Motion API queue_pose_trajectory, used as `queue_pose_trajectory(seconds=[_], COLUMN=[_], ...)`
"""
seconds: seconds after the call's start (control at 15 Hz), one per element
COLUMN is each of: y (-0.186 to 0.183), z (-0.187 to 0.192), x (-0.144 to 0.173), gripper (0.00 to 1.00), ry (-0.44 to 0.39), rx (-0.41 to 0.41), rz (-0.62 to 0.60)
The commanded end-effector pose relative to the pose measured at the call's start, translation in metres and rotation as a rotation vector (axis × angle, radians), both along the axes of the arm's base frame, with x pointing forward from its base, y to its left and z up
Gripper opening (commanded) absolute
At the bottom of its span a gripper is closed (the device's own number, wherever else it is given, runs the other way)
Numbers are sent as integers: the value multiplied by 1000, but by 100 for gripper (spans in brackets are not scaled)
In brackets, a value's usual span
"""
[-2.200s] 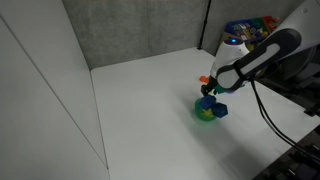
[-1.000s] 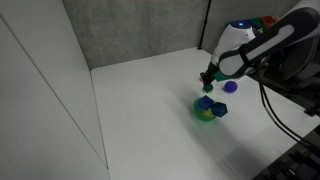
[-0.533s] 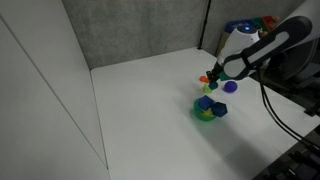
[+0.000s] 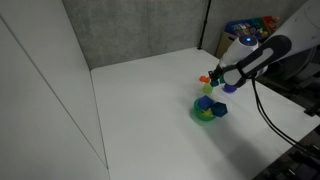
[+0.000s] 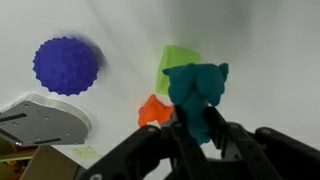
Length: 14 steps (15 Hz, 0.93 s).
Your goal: Put the green toy from the bowl on top of the yellow block
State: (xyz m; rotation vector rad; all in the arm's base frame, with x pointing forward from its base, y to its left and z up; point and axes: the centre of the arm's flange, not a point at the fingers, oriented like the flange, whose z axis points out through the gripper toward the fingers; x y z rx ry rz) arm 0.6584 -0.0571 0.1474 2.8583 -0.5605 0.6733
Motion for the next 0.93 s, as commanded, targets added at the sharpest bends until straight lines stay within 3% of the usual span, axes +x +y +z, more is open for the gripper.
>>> queue_pose_trajectory(seconds=[0.0,0.73,0.8,0.87], y=[1,1,1,1], z=[-6,-16,-15,-12], x=[18,50,51,51], gripper=[10,11,51,53], ry=[-66,-136,-142,-148], rx=[-31,-77,-73,-62], rz=[-35,-75,-81,-87])
